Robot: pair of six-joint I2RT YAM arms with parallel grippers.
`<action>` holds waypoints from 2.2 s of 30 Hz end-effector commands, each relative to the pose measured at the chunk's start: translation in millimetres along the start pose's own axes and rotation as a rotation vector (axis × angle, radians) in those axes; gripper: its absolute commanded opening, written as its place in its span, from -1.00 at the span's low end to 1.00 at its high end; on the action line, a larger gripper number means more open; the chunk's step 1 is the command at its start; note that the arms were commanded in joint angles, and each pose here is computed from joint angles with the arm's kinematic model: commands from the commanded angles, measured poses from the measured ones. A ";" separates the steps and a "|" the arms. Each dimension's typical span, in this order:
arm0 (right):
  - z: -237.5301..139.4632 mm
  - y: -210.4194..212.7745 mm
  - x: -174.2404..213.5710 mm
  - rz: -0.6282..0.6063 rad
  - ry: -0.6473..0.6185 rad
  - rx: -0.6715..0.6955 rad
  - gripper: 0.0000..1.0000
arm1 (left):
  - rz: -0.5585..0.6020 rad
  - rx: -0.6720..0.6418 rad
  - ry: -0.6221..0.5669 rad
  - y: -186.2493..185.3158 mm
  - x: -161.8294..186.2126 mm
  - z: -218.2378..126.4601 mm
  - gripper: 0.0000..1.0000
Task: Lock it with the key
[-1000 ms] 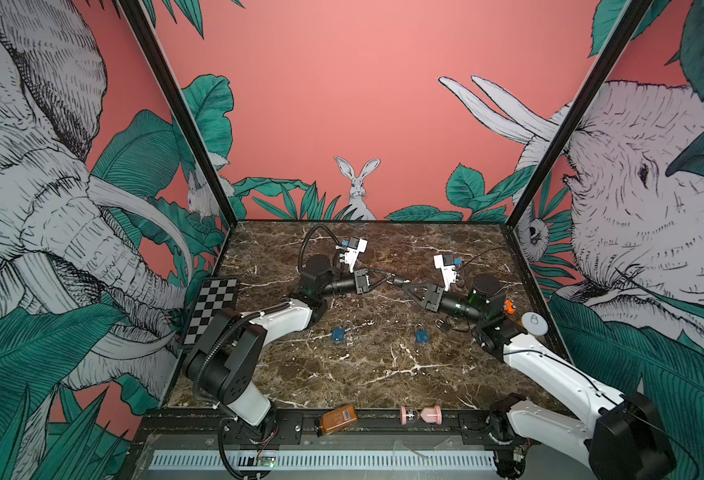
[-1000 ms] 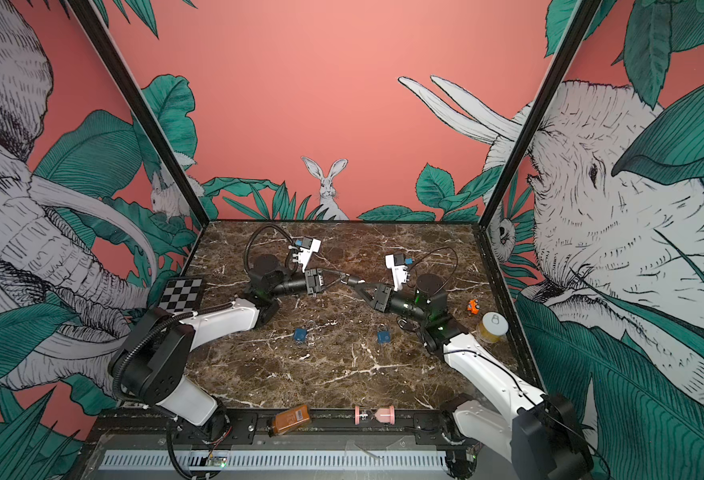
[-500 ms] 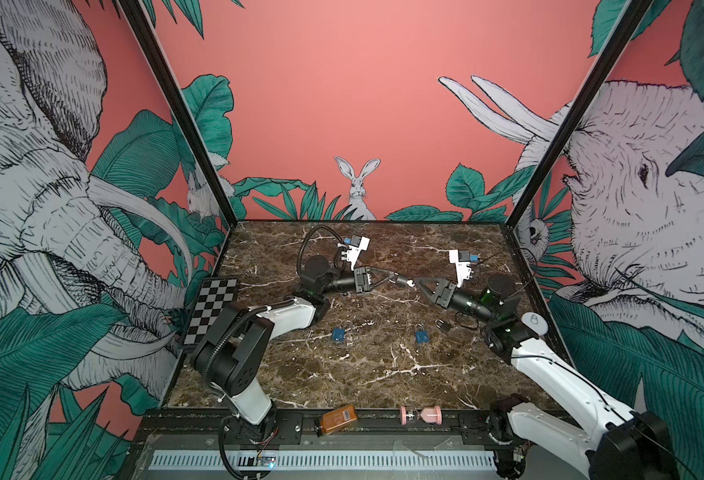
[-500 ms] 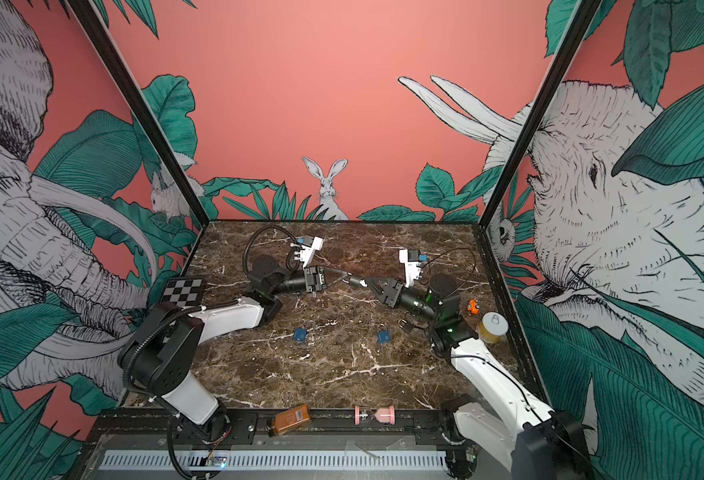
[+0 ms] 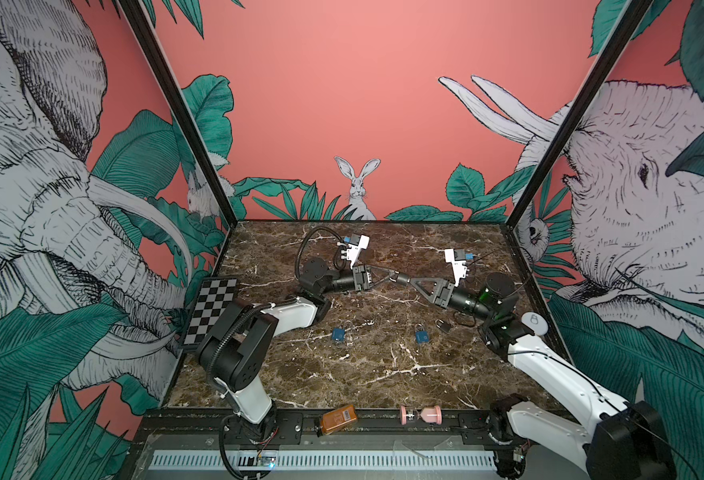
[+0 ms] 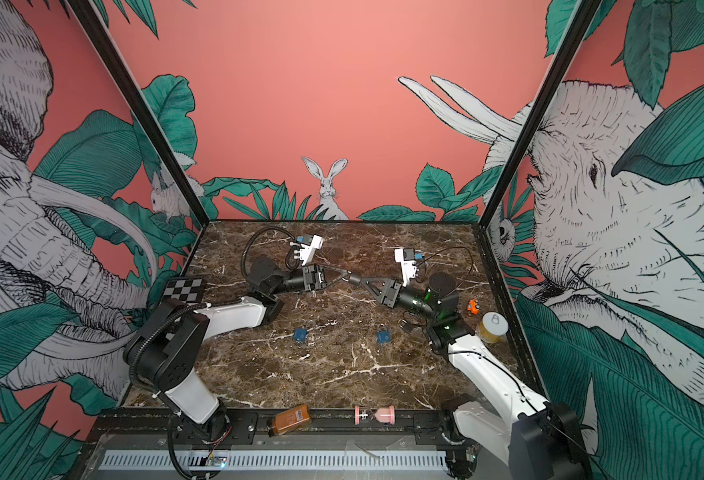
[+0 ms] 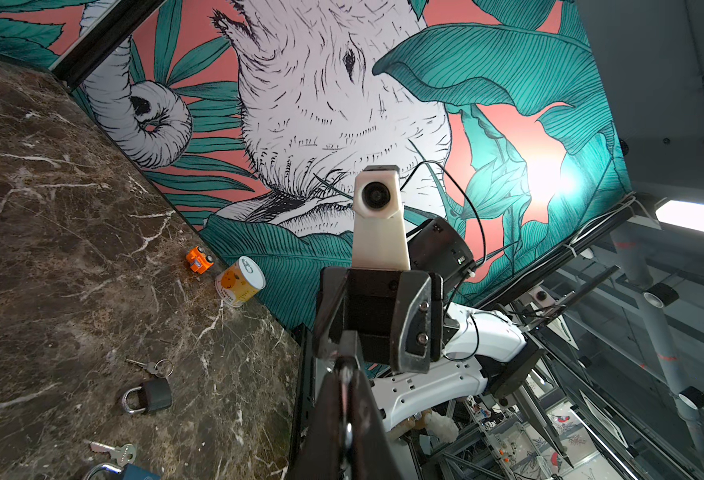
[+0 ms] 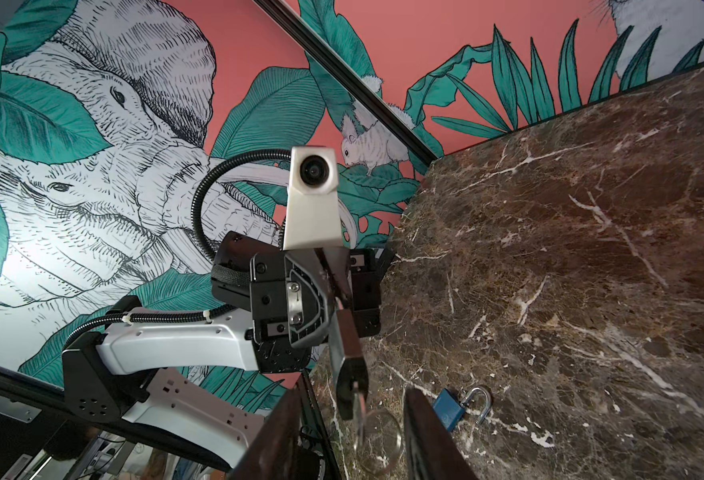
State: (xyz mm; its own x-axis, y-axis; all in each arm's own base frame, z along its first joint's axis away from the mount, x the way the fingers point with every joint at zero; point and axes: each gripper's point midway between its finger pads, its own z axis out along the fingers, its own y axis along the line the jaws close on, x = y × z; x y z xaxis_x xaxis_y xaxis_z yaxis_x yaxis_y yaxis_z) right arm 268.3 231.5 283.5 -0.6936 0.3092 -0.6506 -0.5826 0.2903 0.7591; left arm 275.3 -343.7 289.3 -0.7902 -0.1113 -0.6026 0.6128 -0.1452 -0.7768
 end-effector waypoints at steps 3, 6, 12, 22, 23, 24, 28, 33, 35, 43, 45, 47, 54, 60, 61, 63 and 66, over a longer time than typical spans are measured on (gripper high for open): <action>1.8 19.4 -15.0 -0.051 -0.027 -0.063 -0.30 | 0.070 0.068 0.000 -24.2 -7.7 6.2 -1.00; 3.8 22.3 -16.5 -0.046 -0.023 -0.084 -0.39 | 0.066 0.066 -0.003 -22.8 -7.5 7.3 -1.00; 5.6 23.1 -16.7 -0.041 -0.020 -0.092 -0.52 | 0.060 0.064 -0.010 -21.2 -8.4 8.5 -1.00; 9.9 24.2 -11.0 -0.023 -0.004 -0.110 -0.61 | 0.047 0.062 -0.009 -16.5 -8.6 12.4 -1.00; 10.5 24.5 -10.1 -0.019 -0.002 -0.111 -0.61 | 0.048 0.063 -0.009 -16.3 -9.1 12.5 -1.00; 11.5 23.5 -9.1 -0.013 0.001 -0.109 -0.61 | 0.046 0.062 -0.010 -15.7 -9.2 12.4 -1.00; 12.9 22.7 -9.4 -0.016 0.004 -0.109 -0.64 | 0.046 0.065 -0.004 -15.7 -8.9 13.5 -1.00; 12.4 21.2 -9.5 -0.020 -0.002 -0.103 -0.92 | 0.044 0.066 -0.001 -15.3 -7.4 13.7 -1.00; 11.6 22.6 -10.1 -0.032 -0.006 -0.103 -1.00 | 0.043 0.064 0.004 -14.1 -6.3 13.6 -1.00; 7.1 23.5 -9.0 -0.038 0.000 -0.097 -1.00 | 0.066 0.060 0.091 -15.1 11.6 20.7 -0.44; 6.7 24.6 -8.6 -0.042 0.006 -0.097 -1.00 | 0.069 0.048 0.114 -13.4 17.1 23.8 -0.42; 6.2 23.1 -7.3 -0.038 0.010 -0.091 -1.00 | 0.076 0.051 0.122 -15.0 18.9 25.7 -0.45; 5.5 24.6 -5.5 -0.040 0.024 -0.091 -1.00 | 0.076 0.056 0.121 -17.1 16.5 27.8 -0.66; 5.2 24.5 -2.3 -0.038 0.041 -0.089 -1.00 | 0.080 0.070 0.139 -21.8 19.0 30.6 -0.66; 5.0 23.4 -0.9 -0.036 0.046 -0.084 -1.00 | 0.080 0.074 0.150 -22.1 21.6 32.0 -0.66; 4.9 21.0 0.5 -0.033 0.051 -0.073 -1.00 | 0.081 0.085 0.160 -24.4 24.3 34.6 -0.81; 2.6 20.3 -1.4 -0.038 0.033 -0.057 -1.00 | 0.083 0.086 0.159 -24.7 24.7 36.3 -1.00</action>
State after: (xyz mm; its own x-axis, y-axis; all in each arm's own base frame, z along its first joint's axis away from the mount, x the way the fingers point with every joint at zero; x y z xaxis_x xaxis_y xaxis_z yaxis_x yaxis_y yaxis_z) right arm 264.7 237.0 275.3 -0.7309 0.2748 -0.6247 -0.5629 0.2748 0.7795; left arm 254.9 -374.0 275.3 -0.7803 0.0334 -0.6245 0.6117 -0.1676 -0.7732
